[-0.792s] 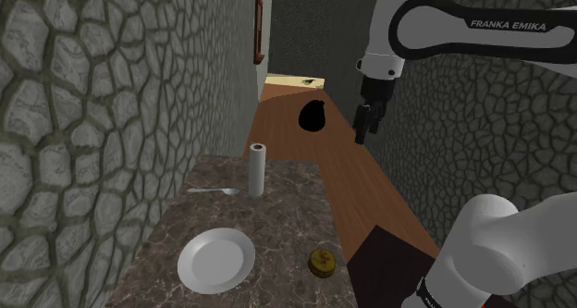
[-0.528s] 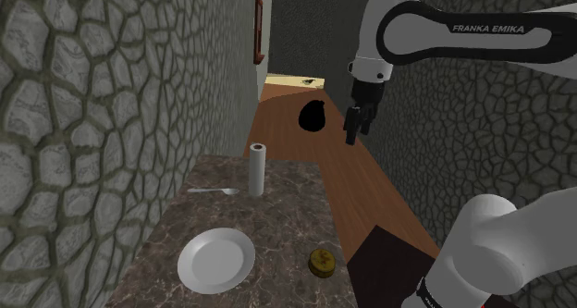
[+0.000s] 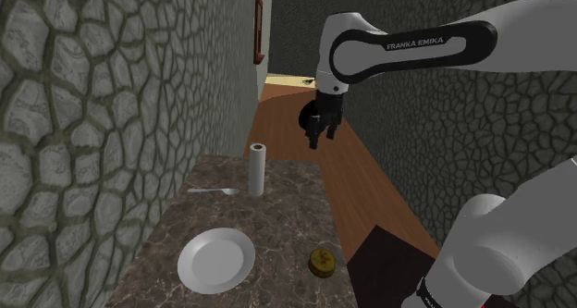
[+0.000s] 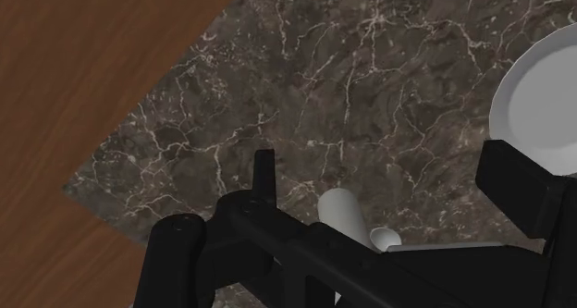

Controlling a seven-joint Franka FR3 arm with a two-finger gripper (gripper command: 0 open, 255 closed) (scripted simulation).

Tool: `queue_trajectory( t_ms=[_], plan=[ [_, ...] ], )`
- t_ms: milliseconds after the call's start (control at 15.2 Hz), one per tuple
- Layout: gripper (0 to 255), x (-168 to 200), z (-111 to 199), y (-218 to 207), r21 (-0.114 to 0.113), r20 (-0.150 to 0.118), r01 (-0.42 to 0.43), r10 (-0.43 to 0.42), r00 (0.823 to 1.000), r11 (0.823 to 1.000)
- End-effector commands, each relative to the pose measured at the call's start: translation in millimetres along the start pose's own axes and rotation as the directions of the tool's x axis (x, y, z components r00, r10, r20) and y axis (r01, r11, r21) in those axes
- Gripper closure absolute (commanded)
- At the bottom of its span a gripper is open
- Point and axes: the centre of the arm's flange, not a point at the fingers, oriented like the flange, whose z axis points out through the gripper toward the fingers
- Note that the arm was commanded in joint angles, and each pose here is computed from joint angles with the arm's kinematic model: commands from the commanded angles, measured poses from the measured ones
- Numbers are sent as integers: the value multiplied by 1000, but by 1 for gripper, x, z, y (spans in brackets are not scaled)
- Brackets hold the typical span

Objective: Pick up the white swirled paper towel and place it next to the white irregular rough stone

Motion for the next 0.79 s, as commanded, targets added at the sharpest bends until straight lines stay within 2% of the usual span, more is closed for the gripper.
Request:
queue_trajectory(
  t_ms=[0, 726],
  plan=[
    [0, 22, 10, -3, -2, -11, -5, 5, 1000, 1000],
    [0, 147, 63, -30, -13, -63, -30, 29, 998, 999]
  ],
)
